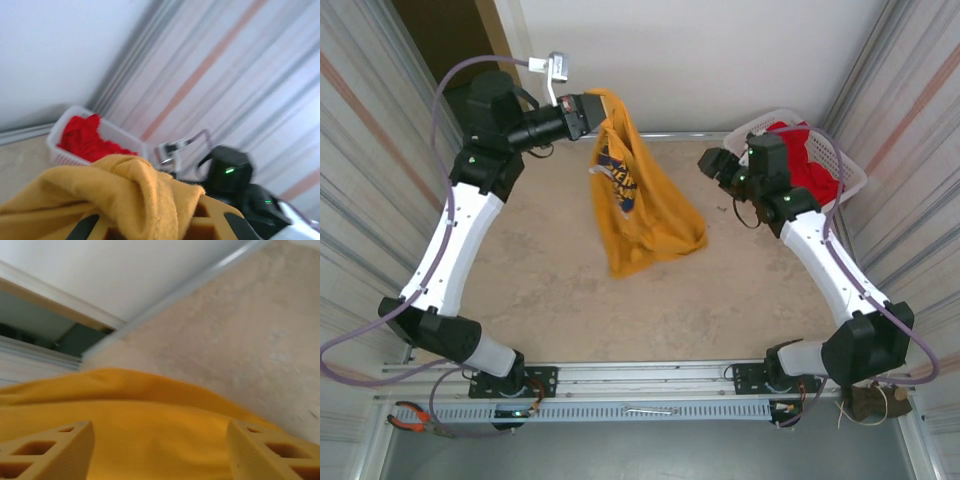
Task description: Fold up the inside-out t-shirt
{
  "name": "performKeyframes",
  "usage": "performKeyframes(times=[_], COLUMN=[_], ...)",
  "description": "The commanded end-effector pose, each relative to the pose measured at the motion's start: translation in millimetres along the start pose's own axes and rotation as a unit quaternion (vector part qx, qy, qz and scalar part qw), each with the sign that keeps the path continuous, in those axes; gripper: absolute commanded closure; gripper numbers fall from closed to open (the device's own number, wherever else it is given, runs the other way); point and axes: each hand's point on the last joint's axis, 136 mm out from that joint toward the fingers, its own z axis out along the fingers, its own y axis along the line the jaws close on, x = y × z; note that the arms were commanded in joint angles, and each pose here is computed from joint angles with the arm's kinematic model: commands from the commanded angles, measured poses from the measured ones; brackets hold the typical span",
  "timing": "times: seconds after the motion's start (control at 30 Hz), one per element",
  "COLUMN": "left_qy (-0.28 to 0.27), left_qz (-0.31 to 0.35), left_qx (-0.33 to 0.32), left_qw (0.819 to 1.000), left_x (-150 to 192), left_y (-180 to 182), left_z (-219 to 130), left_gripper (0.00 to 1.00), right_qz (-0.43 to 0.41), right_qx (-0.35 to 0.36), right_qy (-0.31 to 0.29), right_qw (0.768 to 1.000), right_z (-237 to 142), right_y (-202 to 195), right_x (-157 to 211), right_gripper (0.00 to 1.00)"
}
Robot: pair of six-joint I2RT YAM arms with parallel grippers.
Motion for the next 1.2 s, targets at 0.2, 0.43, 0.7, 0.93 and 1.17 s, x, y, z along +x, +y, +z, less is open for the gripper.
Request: performKeyframes(times=[0.2, 0.43, 0.7, 0.93, 1.17], left_qy=[0.085, 0.094, 0.094, 0.081, 0.077], left_qz=[-0.007, -0.019, -0.032, -0.064, -0.099], left_qx=[0.090, 0.101, 0.107, -0.008, -0.124], left_qw=[0.992, 0.990, 0.989, 0.995, 0.984], left_x=[30, 32, 37, 39, 49], left_y=[-29, -32, -33, 42, 144], left_z=[20, 22, 21, 16, 18], left_gripper=[1.00, 1.00, 1.00, 1.00, 0.99], right_qz=[-0.206, -0.238, -0.217, -0.191, -0.174], right_qx=[-0.149, -0.206, -0.208, -0.265, -0.402], right_qy=[-0.057, -0.036, -0.014, 0.006, 0.053], right_qw=[0.966, 0.949, 0.954, 0.945, 0.897], right_z=[-105, -91, -39, -65, -124], right_y=[133, 179, 176, 172, 188], right_x=[6, 19, 11, -11, -1], right_gripper=[0.24, 0.17, 0.34, 1.00, 1.00])
